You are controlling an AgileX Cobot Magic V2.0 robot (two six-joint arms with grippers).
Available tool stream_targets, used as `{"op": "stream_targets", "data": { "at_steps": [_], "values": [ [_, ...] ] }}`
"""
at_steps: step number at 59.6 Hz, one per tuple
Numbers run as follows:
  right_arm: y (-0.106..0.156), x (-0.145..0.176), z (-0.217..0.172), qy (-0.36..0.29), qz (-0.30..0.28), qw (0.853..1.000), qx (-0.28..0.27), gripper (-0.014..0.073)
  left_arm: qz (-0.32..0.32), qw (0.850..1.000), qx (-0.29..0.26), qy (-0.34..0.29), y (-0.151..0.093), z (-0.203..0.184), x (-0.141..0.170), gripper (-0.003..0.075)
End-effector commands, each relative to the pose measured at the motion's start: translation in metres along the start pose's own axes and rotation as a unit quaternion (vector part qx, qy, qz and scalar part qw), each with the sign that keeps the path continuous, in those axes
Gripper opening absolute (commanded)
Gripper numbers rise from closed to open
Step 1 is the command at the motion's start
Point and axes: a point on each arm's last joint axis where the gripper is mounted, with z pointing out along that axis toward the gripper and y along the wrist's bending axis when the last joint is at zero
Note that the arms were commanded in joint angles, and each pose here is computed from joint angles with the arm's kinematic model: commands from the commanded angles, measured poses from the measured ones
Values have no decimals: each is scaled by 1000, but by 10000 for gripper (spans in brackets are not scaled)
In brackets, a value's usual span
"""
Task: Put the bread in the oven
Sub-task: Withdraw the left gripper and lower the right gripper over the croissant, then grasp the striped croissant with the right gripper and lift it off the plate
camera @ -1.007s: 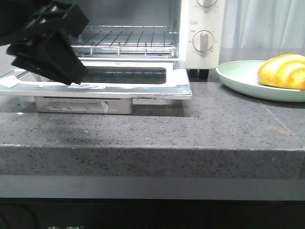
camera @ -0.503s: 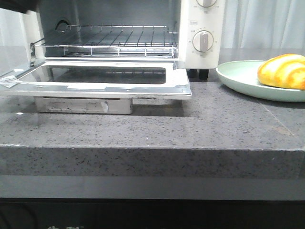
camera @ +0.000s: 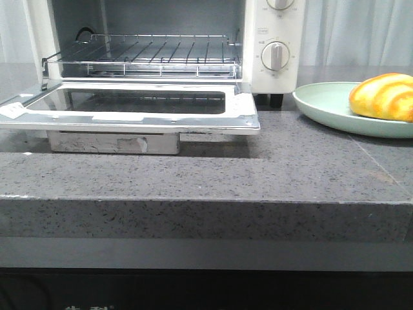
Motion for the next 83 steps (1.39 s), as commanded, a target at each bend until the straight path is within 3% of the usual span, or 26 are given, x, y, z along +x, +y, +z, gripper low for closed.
{"op": "stream_targets", "data": {
  "at_steps": [1,17,29,38,50,69,83],
  "values": [
    [3,-19,-4,-48,14,999,-5,-19,-10,998,0,-62,0,-13,-3,-20],
    [9,-36,3,-40,54,998,-22,383,-11,997,2,-81,-1,-27,7,-20],
    [5,-67,54,25,96,995,-3,475,-11,997,2,-81,-1,-27,7,-20],
    [-13,-89,105,91,158,983,27,575,-11,997,2,-81,-1,-27,7,-20],
    [-35,-100,146,130,213,967,46,596,-11,997,2,-81,-1,-27,7,-20],
    [-45,-94,187,195,211,957,43,596,-11,997,2,-81,-1,-27,7,-20],
    [-37,-87,206,229,196,953,23,596,-11,997,2,-81,-1,-27,7,-20]
  ]
}}
